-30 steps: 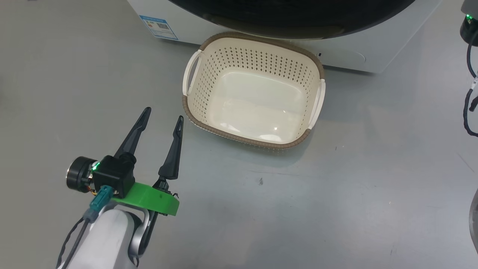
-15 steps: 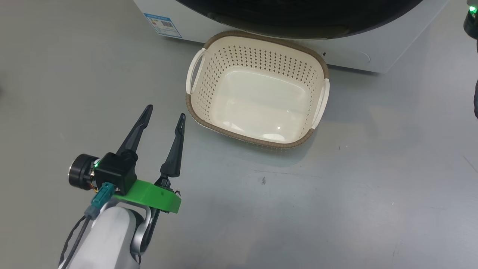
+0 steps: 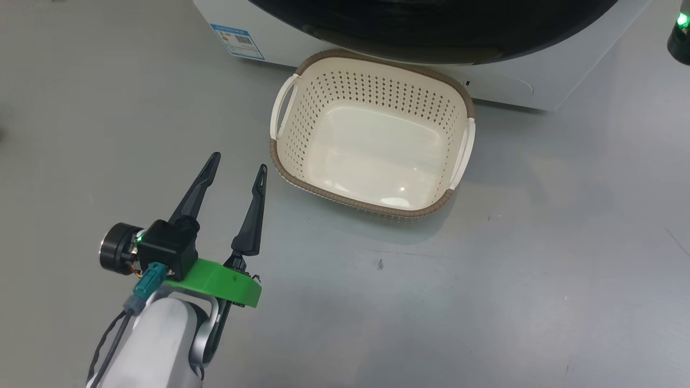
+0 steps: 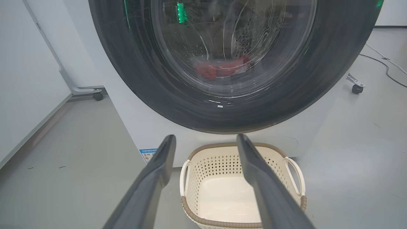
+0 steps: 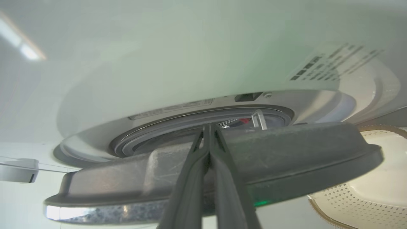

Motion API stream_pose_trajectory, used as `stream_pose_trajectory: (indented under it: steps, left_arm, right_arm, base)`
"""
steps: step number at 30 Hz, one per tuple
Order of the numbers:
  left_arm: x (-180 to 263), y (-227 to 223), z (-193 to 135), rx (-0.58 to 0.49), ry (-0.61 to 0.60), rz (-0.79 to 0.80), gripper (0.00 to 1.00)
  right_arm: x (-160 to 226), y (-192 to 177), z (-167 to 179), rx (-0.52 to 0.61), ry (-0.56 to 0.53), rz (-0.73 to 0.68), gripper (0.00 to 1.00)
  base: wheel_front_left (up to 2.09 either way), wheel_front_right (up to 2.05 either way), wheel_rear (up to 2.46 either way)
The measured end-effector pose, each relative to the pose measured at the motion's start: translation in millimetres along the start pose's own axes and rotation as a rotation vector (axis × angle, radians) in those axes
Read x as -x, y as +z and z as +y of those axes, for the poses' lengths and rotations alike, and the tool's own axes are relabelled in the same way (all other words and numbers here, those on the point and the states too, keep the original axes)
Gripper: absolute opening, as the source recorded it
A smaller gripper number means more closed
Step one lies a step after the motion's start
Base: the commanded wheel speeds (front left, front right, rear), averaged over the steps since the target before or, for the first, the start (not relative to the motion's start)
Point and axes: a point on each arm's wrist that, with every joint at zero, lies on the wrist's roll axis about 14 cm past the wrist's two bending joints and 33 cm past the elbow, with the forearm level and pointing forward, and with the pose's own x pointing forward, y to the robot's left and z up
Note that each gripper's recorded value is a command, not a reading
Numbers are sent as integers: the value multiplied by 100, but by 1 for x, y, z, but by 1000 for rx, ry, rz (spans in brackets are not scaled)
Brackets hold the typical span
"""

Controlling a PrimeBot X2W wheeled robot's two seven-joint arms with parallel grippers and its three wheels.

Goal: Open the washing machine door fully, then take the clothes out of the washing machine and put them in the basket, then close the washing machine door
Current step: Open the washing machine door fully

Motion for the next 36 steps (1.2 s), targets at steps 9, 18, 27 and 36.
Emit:
stream_pose_trajectory:
  steps: [9,18,27,36]
  left_arm:
    - [0,5,-4,3,-9,-14,100]
    - [1,13,-9,-6,-26,-37,100]
    - [7,15,-18,-9,-52,-39,100]
    - [17,19,-24,-18,-67,-47,100]
  right_arm:
    - [8,-8,3,-31,-2,54,0]
    - [20,-26,0,-35,-16,120,0]
    - [33,-55,-5,-41,-19,207,0]
    - [51,-88,-11,-42,-19,302,0]
  base:
    - [0,0,0]
    - [0,0,0]
    - [0,0,0]
    - [0,0,0]
